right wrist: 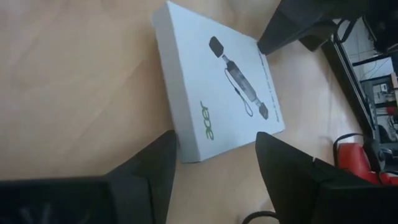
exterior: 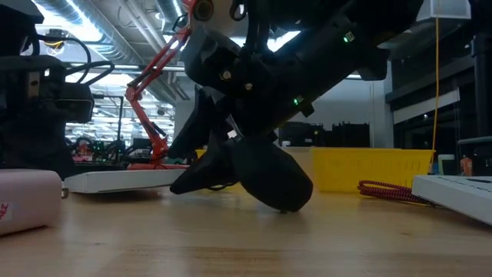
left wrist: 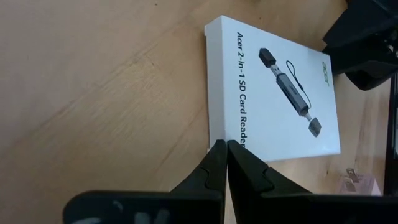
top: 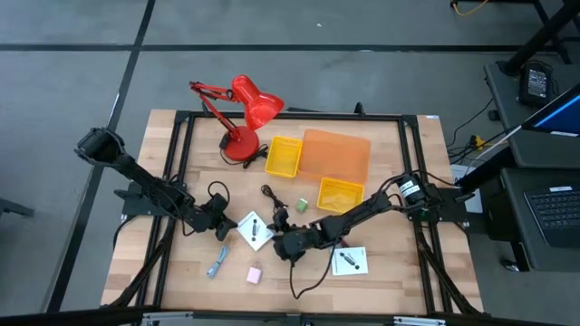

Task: Pick and place items into bin
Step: Put the left white box into the orange bin

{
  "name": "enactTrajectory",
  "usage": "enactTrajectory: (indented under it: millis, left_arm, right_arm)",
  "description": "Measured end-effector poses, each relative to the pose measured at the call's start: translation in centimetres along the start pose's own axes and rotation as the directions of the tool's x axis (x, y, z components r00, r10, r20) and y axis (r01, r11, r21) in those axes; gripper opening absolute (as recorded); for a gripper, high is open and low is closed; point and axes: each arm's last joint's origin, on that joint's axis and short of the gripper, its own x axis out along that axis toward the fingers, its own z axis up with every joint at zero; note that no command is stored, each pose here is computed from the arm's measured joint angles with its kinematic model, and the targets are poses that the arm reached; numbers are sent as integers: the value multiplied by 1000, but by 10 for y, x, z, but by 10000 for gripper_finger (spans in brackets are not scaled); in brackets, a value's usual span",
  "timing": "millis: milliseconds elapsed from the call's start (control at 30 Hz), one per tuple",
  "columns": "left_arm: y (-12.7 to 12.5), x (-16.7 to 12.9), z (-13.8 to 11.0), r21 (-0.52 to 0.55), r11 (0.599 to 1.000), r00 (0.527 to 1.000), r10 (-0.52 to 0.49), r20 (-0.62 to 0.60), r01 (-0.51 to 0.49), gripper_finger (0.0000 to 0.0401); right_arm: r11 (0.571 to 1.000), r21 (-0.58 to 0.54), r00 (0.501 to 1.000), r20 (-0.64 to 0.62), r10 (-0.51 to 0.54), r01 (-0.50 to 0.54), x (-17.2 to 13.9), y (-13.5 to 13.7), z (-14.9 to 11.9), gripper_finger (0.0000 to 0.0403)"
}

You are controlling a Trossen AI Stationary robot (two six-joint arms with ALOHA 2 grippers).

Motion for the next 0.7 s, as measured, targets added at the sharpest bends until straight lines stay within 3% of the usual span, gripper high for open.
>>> enactTrajectory:
  millis: [233,433,700]
  left_arm:
    - [0,0,0,-3,1000,1000,-4,-1,4,2]
    - [0,0,1,-6,1000,1000,-3,1,3,2]
    - [0,2,5,-4,1000,1000,-16,-3,16,2]
  right_arm:
    - [1000,-2,1000,1,-17,17,3,-6,-3,183]
    - [995,-73,996,63,-61,65,2,-8,4,173]
    - [994,-62,994,70,-83,87,3,-11,4,173]
